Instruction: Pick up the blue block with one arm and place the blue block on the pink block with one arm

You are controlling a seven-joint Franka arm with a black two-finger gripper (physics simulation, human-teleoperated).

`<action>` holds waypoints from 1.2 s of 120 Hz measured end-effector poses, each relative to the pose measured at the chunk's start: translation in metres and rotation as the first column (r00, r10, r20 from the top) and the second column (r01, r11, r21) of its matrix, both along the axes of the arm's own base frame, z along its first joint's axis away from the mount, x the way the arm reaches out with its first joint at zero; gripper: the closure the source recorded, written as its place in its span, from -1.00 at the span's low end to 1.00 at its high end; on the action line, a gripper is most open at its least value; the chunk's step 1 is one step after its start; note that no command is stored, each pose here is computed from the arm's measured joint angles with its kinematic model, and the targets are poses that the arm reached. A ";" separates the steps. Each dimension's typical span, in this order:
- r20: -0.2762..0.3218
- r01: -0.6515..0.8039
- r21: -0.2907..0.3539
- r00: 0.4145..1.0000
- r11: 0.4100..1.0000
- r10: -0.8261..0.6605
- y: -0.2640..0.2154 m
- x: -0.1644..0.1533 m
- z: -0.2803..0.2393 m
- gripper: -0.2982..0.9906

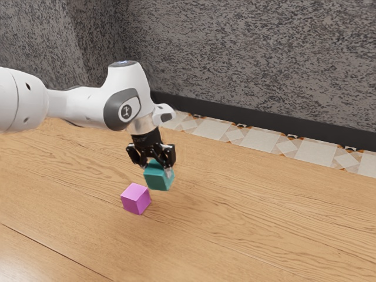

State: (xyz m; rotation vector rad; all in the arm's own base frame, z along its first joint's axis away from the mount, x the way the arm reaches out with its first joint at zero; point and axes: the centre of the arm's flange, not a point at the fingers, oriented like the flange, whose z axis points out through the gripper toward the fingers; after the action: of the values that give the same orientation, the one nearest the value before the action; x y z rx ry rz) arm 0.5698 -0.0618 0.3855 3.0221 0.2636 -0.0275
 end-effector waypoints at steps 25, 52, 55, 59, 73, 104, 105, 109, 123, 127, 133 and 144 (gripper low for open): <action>-0.028 0.029 0.016 0.999 0.999 -0.028 0.041 -0.012 -0.013 -0.06; -0.031 0.078 0.023 0.997 0.997 -0.077 0.062 -0.015 -0.024 -0.06; -0.032 0.088 0.024 0.996 0.996 -0.087 0.062 -0.014 -0.025 -0.06; -0.034 0.096 0.026 0.995 0.995 -0.095 0.063 -0.014 -0.029 -0.06; -0.029 0.116 0.030 0.993 0.993 -0.115 0.073 -0.011 -0.035 -0.06; -0.010 0.186 0.034 0.982 0.982 -0.186 0.071 -0.008 -0.040 -0.05; -0.010 0.188 0.034 0.982 0.982 -0.188 0.071 -0.008 -0.040 -0.05; -0.009 0.195 0.034 0.981 0.980 -0.194 0.071 -0.008 -0.040 -0.05; -0.007 0.215 0.033 0.977 0.976 -0.215 0.071 -0.008 -0.041 -0.05; -0.007 0.219 0.031 0.976 0.975 -0.219 0.071 -0.008 -0.042 -0.05; -0.008 0.224 0.030 0.975 0.974 -0.224 0.071 -0.008 -0.043 -0.05; -0.008 0.234 0.027 0.972 0.972 -0.234 0.071 -0.008 -0.044 -0.06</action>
State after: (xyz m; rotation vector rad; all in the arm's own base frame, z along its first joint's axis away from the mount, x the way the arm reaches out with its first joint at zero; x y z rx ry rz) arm 0.5620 0.0093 0.3415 3.0633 -0.0941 -0.0507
